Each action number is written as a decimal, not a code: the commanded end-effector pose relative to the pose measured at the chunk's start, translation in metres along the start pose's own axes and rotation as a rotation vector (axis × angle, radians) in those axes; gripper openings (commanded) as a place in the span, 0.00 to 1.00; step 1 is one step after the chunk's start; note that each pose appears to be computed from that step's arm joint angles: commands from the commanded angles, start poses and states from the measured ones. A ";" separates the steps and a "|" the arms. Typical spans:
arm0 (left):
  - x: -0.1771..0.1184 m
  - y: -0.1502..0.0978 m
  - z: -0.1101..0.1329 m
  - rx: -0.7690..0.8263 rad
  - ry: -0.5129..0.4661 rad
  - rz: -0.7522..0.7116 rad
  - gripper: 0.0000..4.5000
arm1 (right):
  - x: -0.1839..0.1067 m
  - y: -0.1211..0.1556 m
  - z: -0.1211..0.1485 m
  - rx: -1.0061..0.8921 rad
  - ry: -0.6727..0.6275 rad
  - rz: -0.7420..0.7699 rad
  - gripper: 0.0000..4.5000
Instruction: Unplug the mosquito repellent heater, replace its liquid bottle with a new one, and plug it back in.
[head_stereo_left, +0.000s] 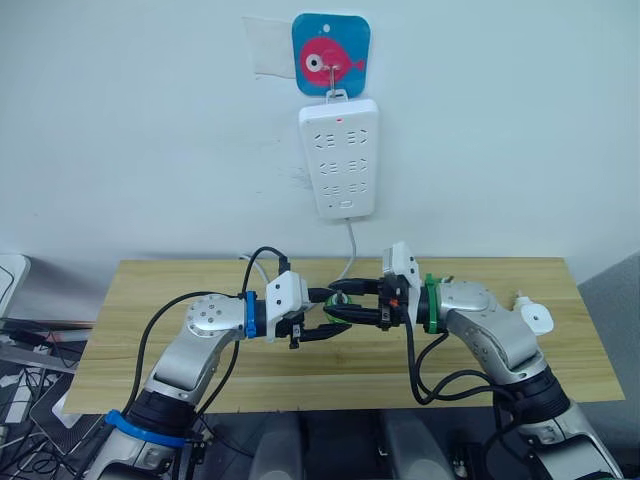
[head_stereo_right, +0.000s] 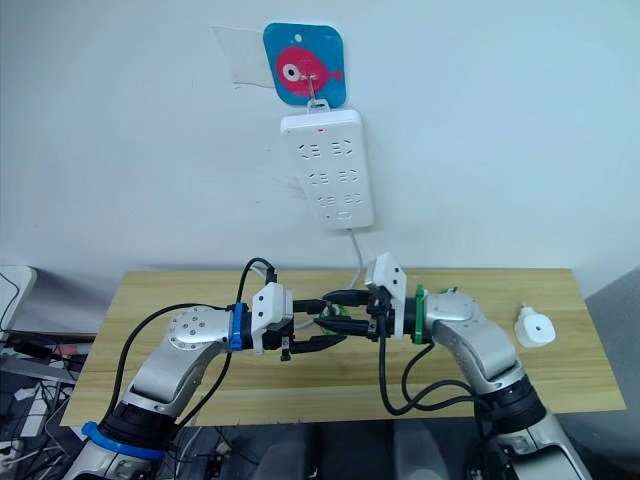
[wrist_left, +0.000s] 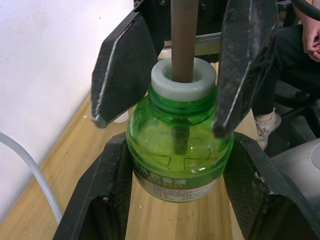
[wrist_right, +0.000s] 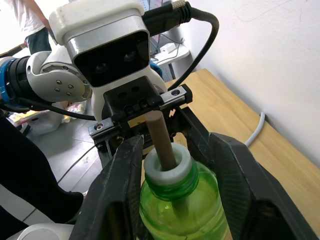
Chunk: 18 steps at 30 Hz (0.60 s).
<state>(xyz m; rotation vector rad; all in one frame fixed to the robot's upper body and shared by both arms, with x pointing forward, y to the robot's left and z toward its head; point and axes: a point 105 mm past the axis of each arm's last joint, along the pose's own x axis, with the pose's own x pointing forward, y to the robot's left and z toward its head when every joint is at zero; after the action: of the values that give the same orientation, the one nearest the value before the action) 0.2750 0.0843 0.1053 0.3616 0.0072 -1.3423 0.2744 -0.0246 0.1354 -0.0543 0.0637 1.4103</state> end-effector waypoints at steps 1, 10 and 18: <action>0.002 -0.003 0.013 0.043 -0.040 -0.010 0.49 | 0.001 0.006 0.004 -0.031 -0.016 0.028 0.28; 0.002 0.001 0.015 0.015 -0.058 0.024 0.49 | -0.006 0.004 0.010 -0.016 -0.035 0.019 0.20; -0.008 0.016 0.025 -0.041 -0.145 0.185 0.97 | -0.037 -0.028 0.023 0.329 -0.216 -0.245 0.20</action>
<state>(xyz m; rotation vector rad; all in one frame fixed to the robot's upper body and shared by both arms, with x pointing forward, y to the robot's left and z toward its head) 0.2871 0.0937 0.1210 0.2485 -0.0402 -1.1951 0.2961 -0.0570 0.1508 0.2487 0.1165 1.1851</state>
